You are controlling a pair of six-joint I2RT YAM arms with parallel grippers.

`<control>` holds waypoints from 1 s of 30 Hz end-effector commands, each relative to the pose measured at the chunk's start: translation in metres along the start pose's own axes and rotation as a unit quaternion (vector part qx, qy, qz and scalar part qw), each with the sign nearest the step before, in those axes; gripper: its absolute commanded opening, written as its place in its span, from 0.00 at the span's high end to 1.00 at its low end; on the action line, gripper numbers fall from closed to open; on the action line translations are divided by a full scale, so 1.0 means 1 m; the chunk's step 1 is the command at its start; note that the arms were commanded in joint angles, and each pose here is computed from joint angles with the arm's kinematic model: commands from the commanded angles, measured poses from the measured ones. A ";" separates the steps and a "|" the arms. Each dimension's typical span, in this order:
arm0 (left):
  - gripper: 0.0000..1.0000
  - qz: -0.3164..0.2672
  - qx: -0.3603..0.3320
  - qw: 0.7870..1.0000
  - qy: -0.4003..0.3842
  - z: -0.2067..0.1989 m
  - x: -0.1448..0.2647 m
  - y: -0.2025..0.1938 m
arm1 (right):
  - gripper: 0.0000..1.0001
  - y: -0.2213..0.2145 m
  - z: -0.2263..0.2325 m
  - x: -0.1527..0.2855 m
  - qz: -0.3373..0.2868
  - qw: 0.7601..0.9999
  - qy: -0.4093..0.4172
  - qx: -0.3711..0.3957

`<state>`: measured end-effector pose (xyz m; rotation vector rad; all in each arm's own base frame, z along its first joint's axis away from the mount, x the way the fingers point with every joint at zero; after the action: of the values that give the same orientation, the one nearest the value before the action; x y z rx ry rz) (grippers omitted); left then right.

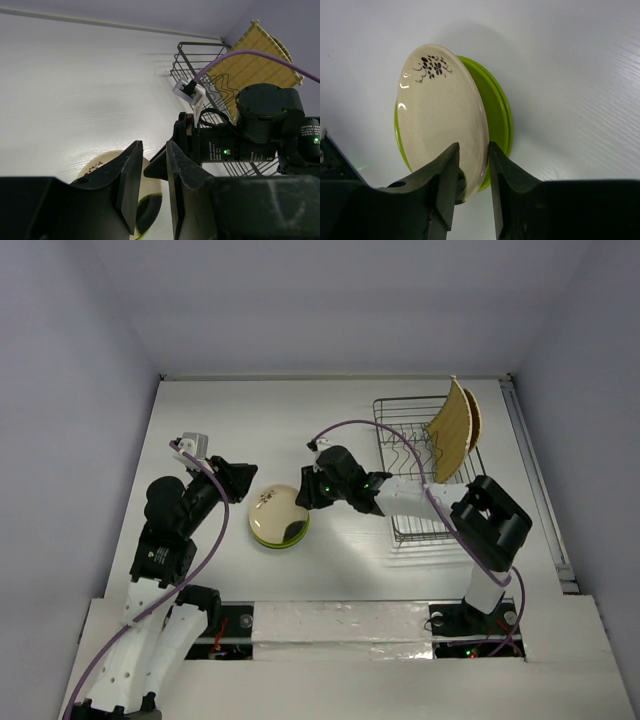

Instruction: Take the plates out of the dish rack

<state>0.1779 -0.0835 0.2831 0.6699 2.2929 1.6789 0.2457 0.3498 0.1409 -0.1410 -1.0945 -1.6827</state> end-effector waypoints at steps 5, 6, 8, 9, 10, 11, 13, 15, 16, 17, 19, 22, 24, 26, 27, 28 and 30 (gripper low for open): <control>0.77 -0.032 -0.014 0.999 -0.015 -0.007 0.002 0.018 | 0.60 0.022 0.009 0.038 -0.063 0.997 -0.039 0.025; 0.77 -0.033 -0.015 0.999 -0.013 -0.006 0.002 0.019 | 0.60 0.027 0.011 0.046 -0.076 0.996 -0.042 0.030; 0.77 -0.034 -0.015 0.999 -0.013 -0.006 0.003 0.019 | 0.60 0.035 0.007 0.058 -0.102 0.991 -0.078 0.035; 0.77 -0.033 -0.014 0.999 -0.013 -0.006 0.002 0.019 | 0.60 0.039 0.006 0.064 -0.113 0.989 -0.091 0.042; 0.77 -0.033 -0.015 0.999 -0.013 -0.006 0.002 0.019 | 0.60 0.047 0.011 0.077 -0.134 0.986 -0.093 0.044; 0.77 -0.033 -0.014 0.999 -0.013 -0.007 0.003 0.019 | 0.60 0.048 0.011 0.083 -0.139 0.984 -0.098 0.048; 0.77 -0.034 -0.015 0.999 -0.015 -0.007 0.003 0.019 | 0.61 0.054 0.012 0.090 -0.138 0.984 -0.094 0.060; 0.77 -0.036 -0.015 0.999 -0.014 -0.007 0.003 0.020 | 0.71 0.059 0.009 0.099 -0.141 0.979 -0.127 0.067; 0.77 -0.035 -0.015 0.999 -0.014 -0.007 0.004 0.019 | 0.78 0.062 0.007 0.105 -0.152 0.975 -0.145 0.069; 0.77 -0.034 -0.015 0.999 -0.014 -0.007 0.004 0.019 | 0.93 0.068 -0.001 0.115 -0.171 0.966 -0.183 0.068; 0.77 -0.035 -0.015 0.999 -0.014 -0.007 0.004 0.019 | 1.00 0.087 -0.005 0.145 -0.208 0.954 -0.207 0.065; 0.77 -0.037 -0.016 0.999 -0.016 -0.008 0.005 0.020 | 1.00 0.113 -0.024 0.199 -0.264 0.925 -0.268 0.047; 0.77 -0.039 -0.016 0.999 -0.015 -0.008 0.005 0.020 | 1.00 0.122 -0.038 0.234 -0.291 0.905 -0.308 0.033; 0.78 -0.040 -0.017 0.999 -0.016 -0.008 0.006 0.021 | 1.00 0.133 -0.057 0.265 -0.320 0.877 -0.358 0.012; 0.79 -0.040 -0.017 0.999 -0.016 -0.008 0.006 0.021 | 0.99 0.135 -0.062 0.278 -0.331 0.864 -0.379 0.008; 0.83 -0.040 -0.017 0.999 -0.016 -0.008 0.006 0.021 | 0.98 0.138 -0.064 0.291 -0.343 0.851 -0.398 0.001; 0.95 -0.039 -0.017 0.999 -0.020 -0.010 0.006 0.020 | 0.95 0.148 -0.071 0.315 -0.353 0.828 -0.436 -0.007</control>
<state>0.1761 -0.0832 0.2849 0.6598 2.2869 1.6760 0.2699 0.1089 0.3453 -0.4675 -1.8289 -2.3571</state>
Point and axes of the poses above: each gripper's point midway between its finger pads, its own x axis back along the fingers, its own z axis along the line the jaws close on, y = z × x, the point moved 8 cm from there along x, back along the fingers, and after that the axes turned 7 degrees about -x, right-handed, at the moved point
